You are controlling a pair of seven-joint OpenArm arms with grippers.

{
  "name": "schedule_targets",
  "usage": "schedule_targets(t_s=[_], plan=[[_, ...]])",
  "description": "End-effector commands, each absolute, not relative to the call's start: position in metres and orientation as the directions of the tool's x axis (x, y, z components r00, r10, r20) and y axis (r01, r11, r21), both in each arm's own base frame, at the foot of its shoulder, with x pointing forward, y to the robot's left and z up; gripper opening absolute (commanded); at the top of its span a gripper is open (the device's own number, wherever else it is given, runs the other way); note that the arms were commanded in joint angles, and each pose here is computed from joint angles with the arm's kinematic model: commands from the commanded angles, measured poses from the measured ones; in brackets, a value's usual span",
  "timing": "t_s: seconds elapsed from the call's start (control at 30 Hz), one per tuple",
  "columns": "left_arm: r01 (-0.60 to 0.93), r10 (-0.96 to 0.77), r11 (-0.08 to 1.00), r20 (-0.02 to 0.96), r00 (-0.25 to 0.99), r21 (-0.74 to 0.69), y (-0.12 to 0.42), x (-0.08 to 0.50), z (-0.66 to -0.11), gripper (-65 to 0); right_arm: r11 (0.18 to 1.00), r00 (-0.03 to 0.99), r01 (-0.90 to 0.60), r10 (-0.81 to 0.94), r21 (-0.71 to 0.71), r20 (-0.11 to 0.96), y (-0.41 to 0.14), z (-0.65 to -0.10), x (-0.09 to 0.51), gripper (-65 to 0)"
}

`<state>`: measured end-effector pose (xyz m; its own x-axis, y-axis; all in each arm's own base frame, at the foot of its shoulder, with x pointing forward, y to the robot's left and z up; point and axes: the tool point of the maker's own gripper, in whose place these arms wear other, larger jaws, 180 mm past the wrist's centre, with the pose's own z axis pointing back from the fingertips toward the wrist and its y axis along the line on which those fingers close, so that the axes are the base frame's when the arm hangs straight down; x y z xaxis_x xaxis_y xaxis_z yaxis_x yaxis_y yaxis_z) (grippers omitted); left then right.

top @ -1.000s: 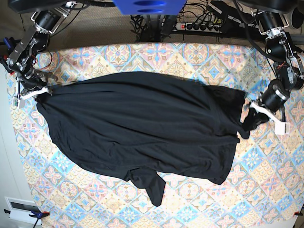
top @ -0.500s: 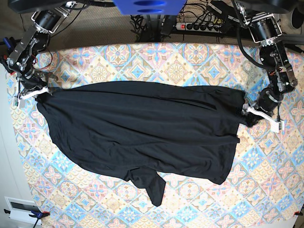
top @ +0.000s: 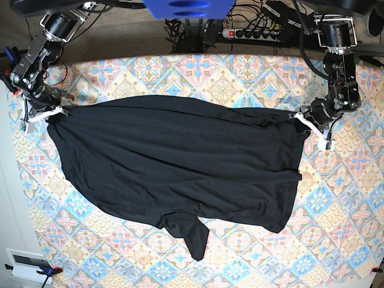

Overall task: Layout the t-shirt on the table in an organized manner, then fold the t-shirt properly
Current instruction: 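Lower the held shirt edge with the left gripper onto the table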

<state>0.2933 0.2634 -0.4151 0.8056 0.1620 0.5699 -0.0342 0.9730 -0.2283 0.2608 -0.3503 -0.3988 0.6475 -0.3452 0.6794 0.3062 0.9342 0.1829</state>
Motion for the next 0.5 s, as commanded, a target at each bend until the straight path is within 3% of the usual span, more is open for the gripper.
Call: schedule_targets(t_s=[0.0,0.27,0.33,0.47], plan=[[-0.035,0.152,0.977,0.577,0.802,-0.21,0.27,0.292,-0.411,-53.4,0.941,0.61,0.294,-0.318,0.166,0.726,-0.36,-0.38,0.271,-65.0],[-0.003,0.15,0.967,0.558,0.817,-0.254,0.269,0.263,-0.403,-35.4,0.942,0.61,0.292,-0.315,0.163,0.728,-0.359,-0.379,0.272,-65.0],[-0.009,0.171,0.959,0.549,0.818,-0.284,0.268,0.259,-0.403,-33.4,0.943,0.61,0.292,-0.314,0.162,0.727,-0.359,-0.378,0.272,-64.4],[-0.012,0.183,0.954,0.547,0.817,-0.301,0.266,0.258,-0.402,-33.0,0.957,0.641,0.246,-0.282,0.157,0.714,-0.344,-0.385,0.276,-56.8]])
